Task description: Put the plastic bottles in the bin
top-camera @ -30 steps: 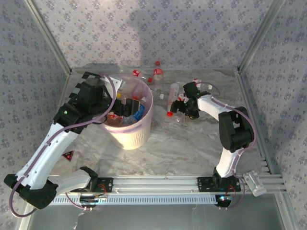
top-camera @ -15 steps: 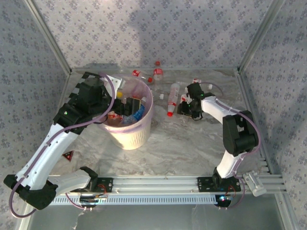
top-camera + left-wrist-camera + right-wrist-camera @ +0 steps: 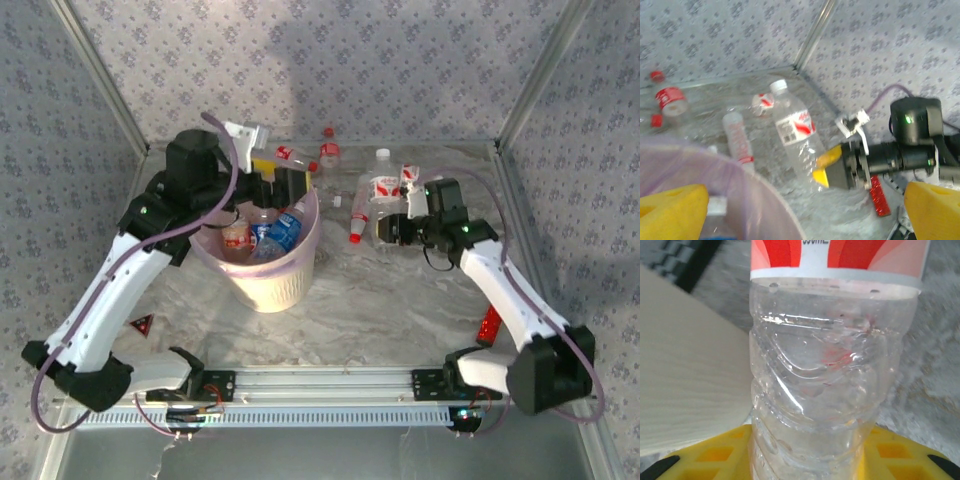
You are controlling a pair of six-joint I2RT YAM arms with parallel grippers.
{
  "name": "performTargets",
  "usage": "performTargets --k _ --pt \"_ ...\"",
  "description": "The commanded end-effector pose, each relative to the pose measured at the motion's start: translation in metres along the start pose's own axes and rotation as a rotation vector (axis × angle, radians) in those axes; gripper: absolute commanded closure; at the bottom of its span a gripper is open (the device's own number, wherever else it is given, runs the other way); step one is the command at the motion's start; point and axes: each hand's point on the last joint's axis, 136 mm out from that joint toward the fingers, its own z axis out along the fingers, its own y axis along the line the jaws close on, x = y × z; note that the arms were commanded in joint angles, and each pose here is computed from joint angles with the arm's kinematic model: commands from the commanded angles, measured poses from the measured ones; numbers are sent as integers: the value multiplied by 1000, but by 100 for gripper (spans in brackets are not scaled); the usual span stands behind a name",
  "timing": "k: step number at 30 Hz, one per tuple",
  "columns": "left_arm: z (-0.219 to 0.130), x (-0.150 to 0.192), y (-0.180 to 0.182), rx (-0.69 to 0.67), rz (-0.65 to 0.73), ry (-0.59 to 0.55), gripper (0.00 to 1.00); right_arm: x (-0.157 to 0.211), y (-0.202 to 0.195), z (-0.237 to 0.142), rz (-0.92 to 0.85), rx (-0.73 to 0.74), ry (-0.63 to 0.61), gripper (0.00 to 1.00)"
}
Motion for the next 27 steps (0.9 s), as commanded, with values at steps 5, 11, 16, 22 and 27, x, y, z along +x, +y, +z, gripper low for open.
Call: performTargets --k 5,11,16,22,27 --pt "32 -36 -24 132 -39 0 0 -16 67 -39 -310 -143 -189 60" --pt "68 -32 -34 168 -49 52 0 -17 99 -60 -411 -194 -252 60" --pt "91 -29 -40 190 -68 67 3 -17 108 -64 -436 -213 -267 62" --pt "106 -16 -43 197 -63 112 27 -22 109 -69 -446 -198 -291 62" --pt "106 -16 -45 201 -59 115 41 -25 110 -69 -454 -194 -300 62"
